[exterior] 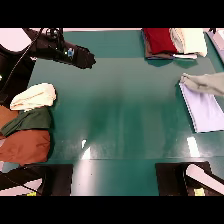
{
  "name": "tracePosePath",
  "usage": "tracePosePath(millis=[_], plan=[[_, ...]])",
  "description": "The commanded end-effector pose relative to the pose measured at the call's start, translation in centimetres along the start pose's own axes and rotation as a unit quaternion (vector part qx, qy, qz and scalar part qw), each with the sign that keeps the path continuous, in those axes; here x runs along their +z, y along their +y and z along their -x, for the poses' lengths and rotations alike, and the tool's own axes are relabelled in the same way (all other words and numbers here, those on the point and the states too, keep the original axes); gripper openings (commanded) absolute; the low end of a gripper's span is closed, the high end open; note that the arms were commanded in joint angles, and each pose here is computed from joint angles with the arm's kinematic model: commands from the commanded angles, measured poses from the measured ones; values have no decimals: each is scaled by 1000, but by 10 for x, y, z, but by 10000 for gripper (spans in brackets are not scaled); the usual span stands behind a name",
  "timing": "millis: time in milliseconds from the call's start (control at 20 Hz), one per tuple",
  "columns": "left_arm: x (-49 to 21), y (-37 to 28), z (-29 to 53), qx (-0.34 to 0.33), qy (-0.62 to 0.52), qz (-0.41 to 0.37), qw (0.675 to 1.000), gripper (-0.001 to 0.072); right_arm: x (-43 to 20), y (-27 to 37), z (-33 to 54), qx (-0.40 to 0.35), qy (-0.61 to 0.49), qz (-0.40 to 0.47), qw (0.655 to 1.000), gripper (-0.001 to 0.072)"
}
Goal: Fold the shirts.
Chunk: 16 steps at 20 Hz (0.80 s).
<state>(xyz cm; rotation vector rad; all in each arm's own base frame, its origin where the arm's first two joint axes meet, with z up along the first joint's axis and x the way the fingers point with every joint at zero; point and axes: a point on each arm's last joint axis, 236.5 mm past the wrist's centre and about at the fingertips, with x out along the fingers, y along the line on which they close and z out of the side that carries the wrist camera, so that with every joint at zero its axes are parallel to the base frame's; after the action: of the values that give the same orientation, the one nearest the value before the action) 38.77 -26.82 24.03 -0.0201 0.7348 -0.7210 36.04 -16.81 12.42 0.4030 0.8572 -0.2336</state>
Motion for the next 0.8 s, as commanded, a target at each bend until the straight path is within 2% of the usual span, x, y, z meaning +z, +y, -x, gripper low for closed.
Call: tracePosePath(millis=[0,50,150,200,250,300,350,450,550,750], plan=[[-2,0,0,0,4,-5,1000,28,-80,-28,-2,-61,95,-16,993,21],[-2,0,0,0,4,-5,1000,28,-98,-36,-2,-77,118,-26,990,41],[-2,0,0,0,4,-5,1000,28,-128,-54,-1,-104,146,-57,982,229],[-2,0,0,0,4,-5,1000,28,-138,-61,1,-107,157,-74,979,280],[-2,0,0,0,4,-5,1000,28,-148,-69,4,-113,169,-92,975,396],[-2,0,0,0,4,-7,1000,28,-154,-80,10,-120,177,-115,970,549],[-2,0,0,0,4,-13,1000,28,-156,-91,17,-127,176,-136,966,647],[-2,0,0,0,4,-14,1000,28,-142,-99,33,-126,153,-168,966,656],[-2,0,0,-1,3,-14,1000,28,-103,-72,38,-73,100,-174,977,625],[6,1,0,2,-13,-14,1000,28,-55,40,38,53,64,-67,994,624]])
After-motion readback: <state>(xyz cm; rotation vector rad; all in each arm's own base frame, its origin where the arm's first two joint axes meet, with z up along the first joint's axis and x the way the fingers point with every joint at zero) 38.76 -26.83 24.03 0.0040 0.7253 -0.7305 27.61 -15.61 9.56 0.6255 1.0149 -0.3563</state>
